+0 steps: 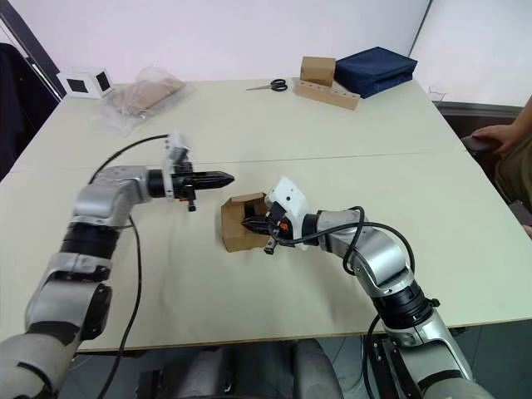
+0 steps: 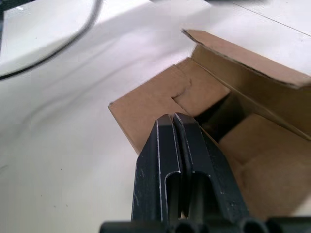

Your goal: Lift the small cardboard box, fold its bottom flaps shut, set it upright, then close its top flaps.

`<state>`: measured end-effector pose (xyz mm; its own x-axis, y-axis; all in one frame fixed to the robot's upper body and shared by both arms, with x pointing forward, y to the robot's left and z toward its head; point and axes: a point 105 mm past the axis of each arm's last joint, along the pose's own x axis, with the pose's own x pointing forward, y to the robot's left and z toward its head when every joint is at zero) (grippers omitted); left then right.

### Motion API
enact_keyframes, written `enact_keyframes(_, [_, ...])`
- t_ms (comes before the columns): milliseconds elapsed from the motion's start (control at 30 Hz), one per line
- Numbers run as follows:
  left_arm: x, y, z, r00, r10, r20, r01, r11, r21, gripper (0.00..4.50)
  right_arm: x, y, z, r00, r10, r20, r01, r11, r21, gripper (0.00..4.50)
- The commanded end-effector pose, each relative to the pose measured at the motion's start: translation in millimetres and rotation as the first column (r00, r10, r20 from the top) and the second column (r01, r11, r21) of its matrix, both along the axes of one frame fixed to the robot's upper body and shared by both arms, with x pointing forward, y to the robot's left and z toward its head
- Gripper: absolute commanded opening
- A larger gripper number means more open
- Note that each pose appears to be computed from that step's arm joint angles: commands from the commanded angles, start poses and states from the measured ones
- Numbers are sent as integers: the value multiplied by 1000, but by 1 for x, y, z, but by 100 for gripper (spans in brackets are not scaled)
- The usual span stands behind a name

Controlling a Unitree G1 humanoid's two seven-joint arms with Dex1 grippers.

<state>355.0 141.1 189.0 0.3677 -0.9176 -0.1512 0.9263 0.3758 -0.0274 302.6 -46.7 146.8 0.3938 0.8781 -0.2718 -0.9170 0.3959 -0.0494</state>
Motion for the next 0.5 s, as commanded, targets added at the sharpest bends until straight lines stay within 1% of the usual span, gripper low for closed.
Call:
enact_keyframes(33, [-22, 3, 17, 999, -34, 16, 34, 999, -32, 4, 0, -3, 9, 999, -9, 34, 9, 1000, 5, 0])
enact_keyframes(133, [-52, -4, 8, 993, -115, -30, 115, 993, -20, 4, 1, -6, 11, 999, -19, 41, 18, 1000, 7, 0])
enact_keyframes(200, [-66, -13, 0, 987, -150, -62, 149, 989, -23, 4, 1, -9, 13, 999, -26, 45, 26, 1000, 7, 0])
enact_keyframes(267, [-67, -22, -9, 987, -142, -73, 141, 990, -19, 4, 2, -10, 15, 998, -30, 49, 30, 1000, 7, 0])
enact_keyframes(367, [-61, -32, -25, 990, -109, -87, 110, 994, 10, 4, 3, -13, 17, 998, -40, 56, 39, 999, 9, 0])
enact_keyframes(500, [-52, -33, -40, 994, -60, -92, 64, 997, 45, 4, 3, -17, 21, 997, -47, 68, 47, 999, 4, 0])
